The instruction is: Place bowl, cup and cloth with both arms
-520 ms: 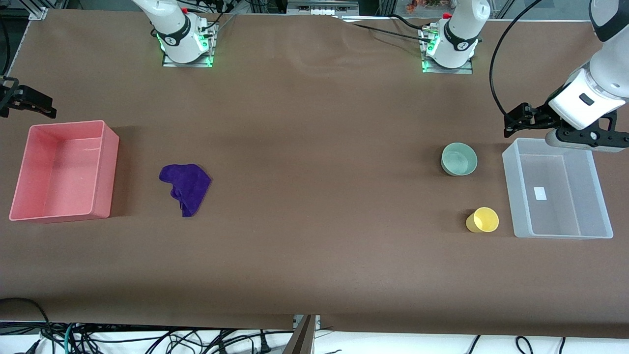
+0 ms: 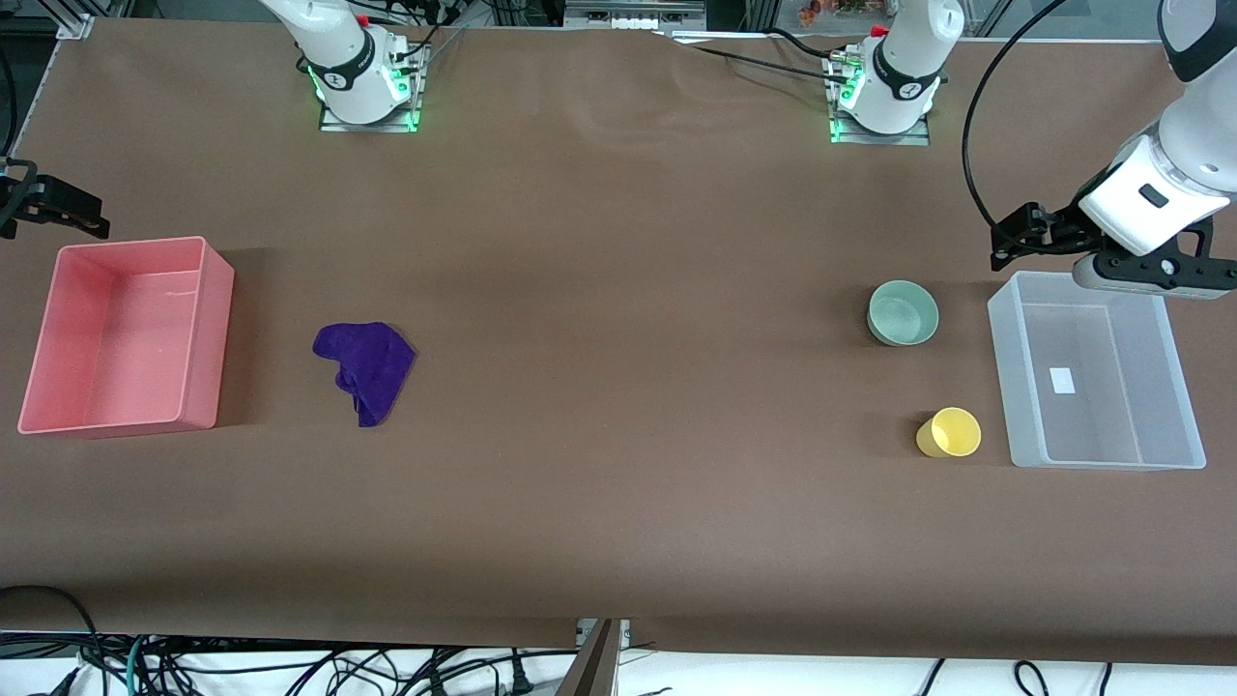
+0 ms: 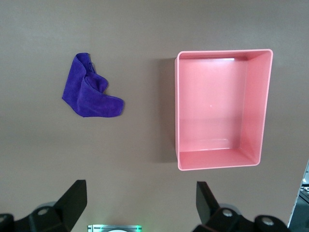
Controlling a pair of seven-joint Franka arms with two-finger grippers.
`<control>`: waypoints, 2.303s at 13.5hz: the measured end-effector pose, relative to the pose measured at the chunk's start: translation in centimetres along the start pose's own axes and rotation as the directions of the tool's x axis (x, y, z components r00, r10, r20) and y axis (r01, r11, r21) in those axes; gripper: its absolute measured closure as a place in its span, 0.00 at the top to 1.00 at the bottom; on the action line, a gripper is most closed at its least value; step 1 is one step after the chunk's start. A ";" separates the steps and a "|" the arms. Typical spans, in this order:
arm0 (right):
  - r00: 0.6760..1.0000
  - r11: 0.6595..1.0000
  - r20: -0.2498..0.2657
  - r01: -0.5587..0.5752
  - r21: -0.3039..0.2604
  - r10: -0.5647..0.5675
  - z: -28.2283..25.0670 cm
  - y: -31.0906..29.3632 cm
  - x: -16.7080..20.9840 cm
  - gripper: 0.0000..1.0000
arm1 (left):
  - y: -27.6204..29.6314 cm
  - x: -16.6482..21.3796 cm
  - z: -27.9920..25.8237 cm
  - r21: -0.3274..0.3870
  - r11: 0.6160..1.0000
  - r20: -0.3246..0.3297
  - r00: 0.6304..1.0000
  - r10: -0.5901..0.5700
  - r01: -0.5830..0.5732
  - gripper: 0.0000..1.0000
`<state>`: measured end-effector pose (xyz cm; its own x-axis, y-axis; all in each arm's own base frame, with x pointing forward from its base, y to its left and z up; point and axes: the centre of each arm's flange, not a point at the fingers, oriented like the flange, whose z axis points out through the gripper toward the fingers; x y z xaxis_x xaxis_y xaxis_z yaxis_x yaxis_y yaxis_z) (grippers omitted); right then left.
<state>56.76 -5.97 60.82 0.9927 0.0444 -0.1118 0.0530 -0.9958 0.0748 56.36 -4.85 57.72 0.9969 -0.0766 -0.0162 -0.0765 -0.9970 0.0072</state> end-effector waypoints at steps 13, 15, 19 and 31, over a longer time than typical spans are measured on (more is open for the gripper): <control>0.996 0.999 0.083 0.040 0.010 -0.040 4.3 -1.8 2.6 1.00 | 0.0 0.0 0.0 0.000 1.000 0.000 1.000 -0.002 0.002 1.00; 0.992 0.999 0.118 0.043 0.025 -0.046 6.3 -2.1 3.5 1.00 | 0.0 0.0 0.0 0.000 1.000 0.000 1.000 -0.002 0.002 1.00; 0.993 0.989 0.119 -0.003 0.148 -0.015 9.1 -3.7 4.3 1.00 | -0.3 0.0 1.4 0.048 0.999 0.053 0.999 0.004 -0.006 1.00; 0.994 0.989 0.047 -0.101 0.108 0.096 28.6 -12.1 4.2 1.00 | -3.4 0.1 22.1 0.061 0.997 0.178 0.984 0.027 -0.038 1.00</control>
<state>57.18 4.02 31.11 0.9870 -0.0551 -0.1506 -0.0590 -0.9980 -0.0215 56.31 -1.61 35.62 0.9756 -0.1031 -0.1940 -0.1153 -0.9919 -0.0528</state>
